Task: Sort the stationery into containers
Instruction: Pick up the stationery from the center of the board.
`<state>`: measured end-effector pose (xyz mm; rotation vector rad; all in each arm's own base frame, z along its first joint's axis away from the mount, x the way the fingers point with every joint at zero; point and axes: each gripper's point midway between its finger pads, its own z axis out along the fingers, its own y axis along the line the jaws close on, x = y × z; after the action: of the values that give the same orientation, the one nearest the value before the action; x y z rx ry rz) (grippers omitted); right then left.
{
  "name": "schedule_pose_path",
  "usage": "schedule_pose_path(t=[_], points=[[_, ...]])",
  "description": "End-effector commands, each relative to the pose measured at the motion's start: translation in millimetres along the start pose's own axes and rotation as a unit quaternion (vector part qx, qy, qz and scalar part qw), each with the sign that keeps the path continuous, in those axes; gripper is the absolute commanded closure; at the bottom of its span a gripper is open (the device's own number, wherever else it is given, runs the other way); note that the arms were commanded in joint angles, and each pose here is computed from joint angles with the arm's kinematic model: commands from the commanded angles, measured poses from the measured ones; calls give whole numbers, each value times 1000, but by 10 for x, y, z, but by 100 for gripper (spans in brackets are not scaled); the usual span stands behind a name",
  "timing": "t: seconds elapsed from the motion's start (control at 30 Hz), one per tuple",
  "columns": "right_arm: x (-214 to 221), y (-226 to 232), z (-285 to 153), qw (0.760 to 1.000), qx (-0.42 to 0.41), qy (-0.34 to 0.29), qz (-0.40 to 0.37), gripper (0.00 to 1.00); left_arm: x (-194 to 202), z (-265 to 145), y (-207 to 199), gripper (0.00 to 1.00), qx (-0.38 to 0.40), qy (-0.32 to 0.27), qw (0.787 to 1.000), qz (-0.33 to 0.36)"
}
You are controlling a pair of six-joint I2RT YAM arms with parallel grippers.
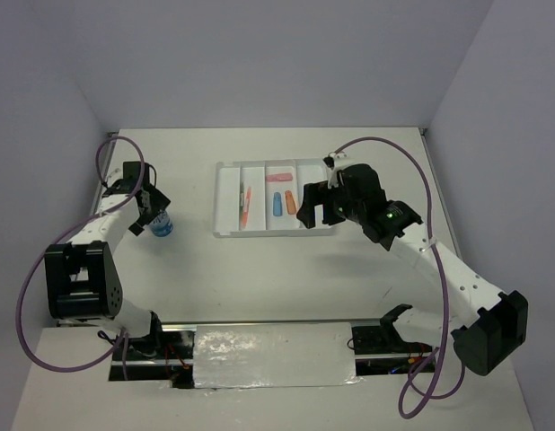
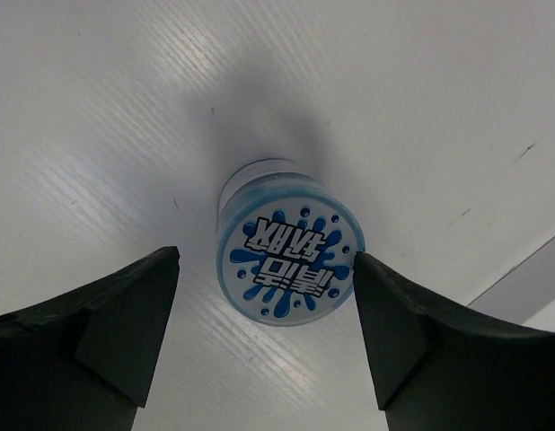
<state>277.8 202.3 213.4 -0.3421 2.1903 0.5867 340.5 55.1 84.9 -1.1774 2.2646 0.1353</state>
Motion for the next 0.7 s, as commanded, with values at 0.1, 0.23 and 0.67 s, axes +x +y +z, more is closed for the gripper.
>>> schedule_pose_path(t=[0.1, 0.23, 0.67], points=[[-98, 54, 7, 1000, -3, -15, -14, 0, -56, -4, -83, 11, 29, -12, 999, 2], [-80, 47, 21, 1000, 0, -11, -18, 0, -12, 50, -122, 6, 37, -1, 999, 7], [-57, 33, 54, 1000, 4, -4, -24, 0, 43, 156, -128, 9, 36, 6, 999, 16]])
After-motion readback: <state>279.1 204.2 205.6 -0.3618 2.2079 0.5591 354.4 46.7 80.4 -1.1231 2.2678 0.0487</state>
